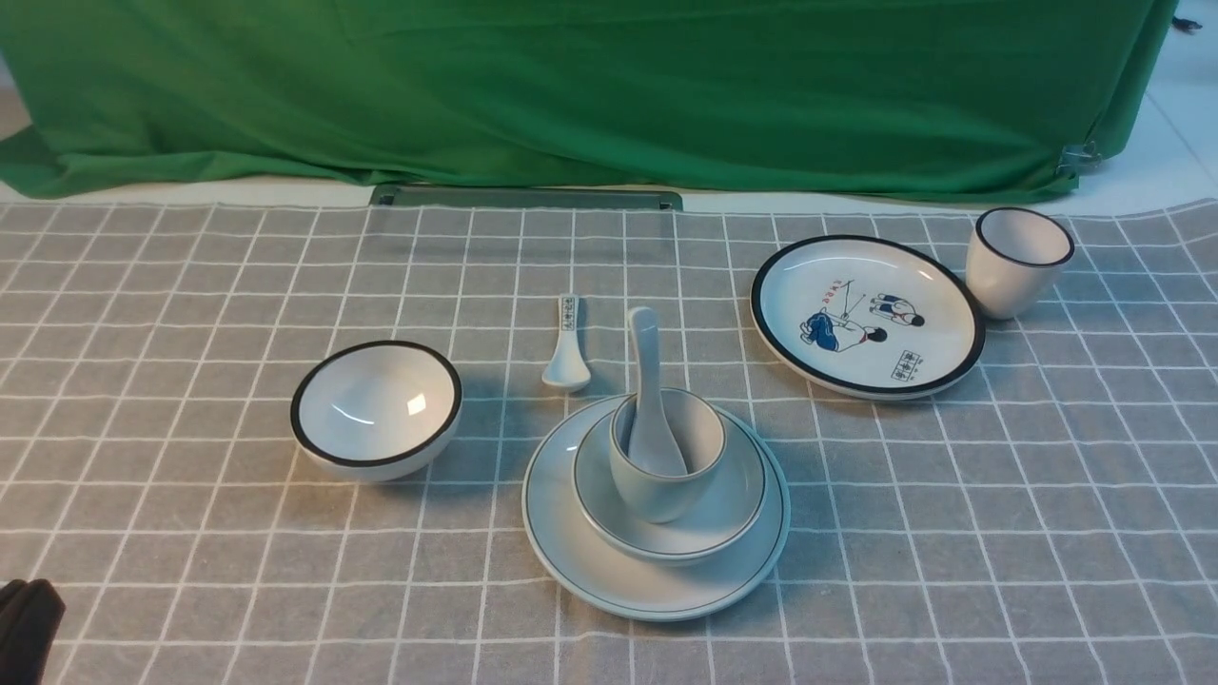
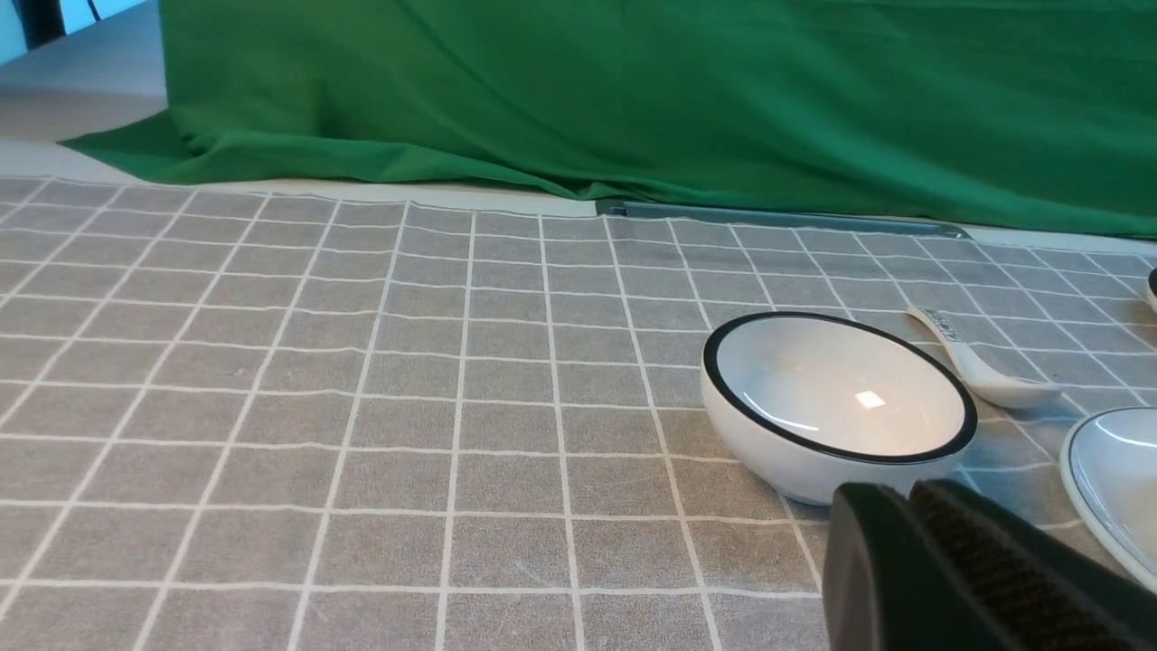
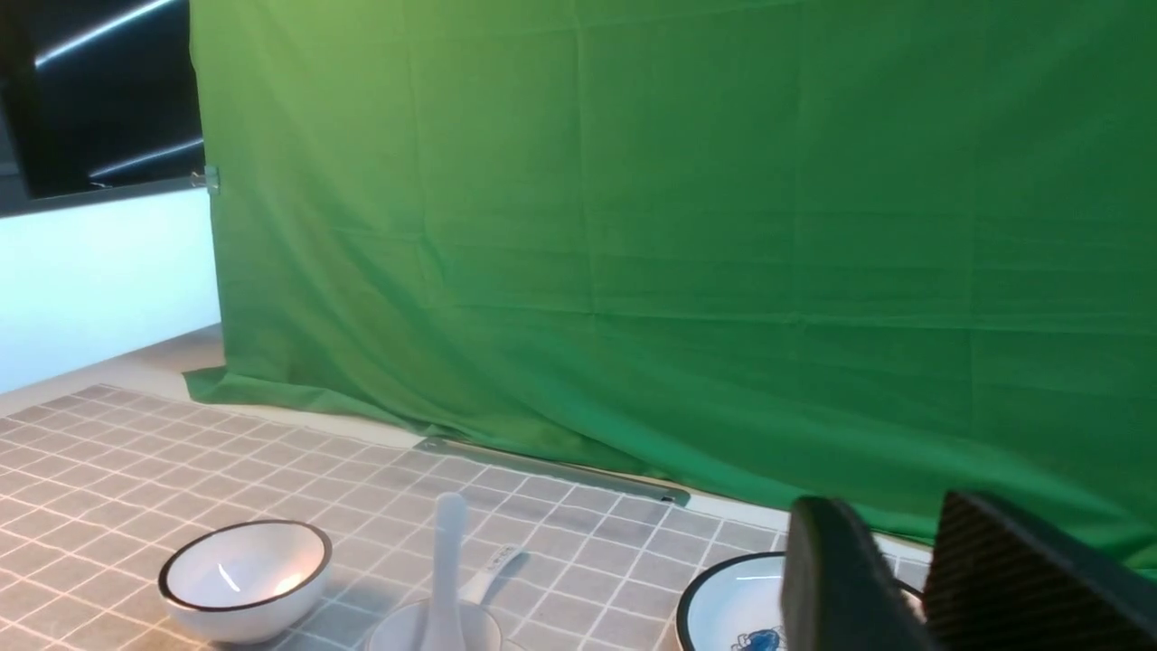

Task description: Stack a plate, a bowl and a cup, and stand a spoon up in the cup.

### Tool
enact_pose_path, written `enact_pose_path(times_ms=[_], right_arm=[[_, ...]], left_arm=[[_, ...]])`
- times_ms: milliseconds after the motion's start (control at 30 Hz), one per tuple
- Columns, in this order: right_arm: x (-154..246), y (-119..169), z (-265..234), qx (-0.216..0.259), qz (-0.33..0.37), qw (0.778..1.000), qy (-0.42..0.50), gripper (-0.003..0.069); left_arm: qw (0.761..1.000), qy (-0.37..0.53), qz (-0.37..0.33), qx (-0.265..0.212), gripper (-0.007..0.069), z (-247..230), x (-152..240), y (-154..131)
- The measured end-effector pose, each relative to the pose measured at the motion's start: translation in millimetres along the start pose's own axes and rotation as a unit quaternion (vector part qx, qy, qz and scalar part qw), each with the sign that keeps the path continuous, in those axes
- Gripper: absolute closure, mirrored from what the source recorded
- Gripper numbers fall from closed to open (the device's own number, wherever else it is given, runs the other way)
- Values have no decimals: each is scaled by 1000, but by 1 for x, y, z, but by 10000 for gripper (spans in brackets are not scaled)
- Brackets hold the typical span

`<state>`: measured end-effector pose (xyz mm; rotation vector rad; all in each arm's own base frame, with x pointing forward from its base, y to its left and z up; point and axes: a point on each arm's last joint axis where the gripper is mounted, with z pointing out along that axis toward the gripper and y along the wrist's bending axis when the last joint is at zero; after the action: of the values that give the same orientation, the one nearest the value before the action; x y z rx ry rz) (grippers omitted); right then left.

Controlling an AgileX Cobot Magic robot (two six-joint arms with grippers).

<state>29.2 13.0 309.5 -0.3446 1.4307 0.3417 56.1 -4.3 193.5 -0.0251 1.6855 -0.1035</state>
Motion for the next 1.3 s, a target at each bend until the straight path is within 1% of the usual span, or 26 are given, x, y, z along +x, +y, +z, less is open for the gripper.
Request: enact_pose_path(times_ms=[433, 533, 600, 633, 667, 700, 733, 767, 833, 867, 900, 967, 1033, 1300], right_arm=[[0, 0, 0, 0, 0, 1000, 0, 425], [3, 0, -1, 1, -23, 1000, 8, 424], [12, -1, -1, 17, -51, 998, 19, 424], [13, -1, 0, 20, -51, 998, 20, 424], [26, -3, 3, 47, -71, 995, 43, 422], [36, -5, 5, 67, -77, 993, 62, 422], [39, -5, 5, 72, -78, 992, 66, 422], [59, -9, 7, 105, -81, 986, 100, 421], [92, -14, 8, 146, -77, 974, 153, 421], [92, -14, 8, 146, -77, 974, 153, 421], [113, -17, 7, 167, -73, 966, 184, 421], [133, -19, 2, 190, -62, 953, 227, 421], [137, -20, -1, 203, -57, 947, 241, 419], [138, -20, -1, 208, -56, 946, 242, 419]], left_arm=[[1000, 0, 2, 0, 608, 0, 0, 0], [1000, 0, 3, -1, 608, 0, 0, 0], [1000, 1, 4, -1, 608, 0, 0, 0], [1000, 1, 4, -1, 608, 0, 0, 0], [1000, 1, 4, -1, 608, 0, 0, 0], [1000, 1, 4, -1, 608, 0, 0, 0], [1000, 1, 4, -1, 608, 0, 0, 0], [1000, 1, 4, -1, 608, 0, 0, 0], [1000, 1, 4, -1, 608, 0, 0, 0], [1000, 1, 4, -1, 608, 0, 0, 0], [1000, 1, 4, -1, 608, 0, 0, 0], [1000, 2, 4, -1, 608, 0, 0, 0], [1000, 2, 4, -1, 608, 0, 1, 0], [1000, 3, 4, -1, 608, 0, 1, 0]])
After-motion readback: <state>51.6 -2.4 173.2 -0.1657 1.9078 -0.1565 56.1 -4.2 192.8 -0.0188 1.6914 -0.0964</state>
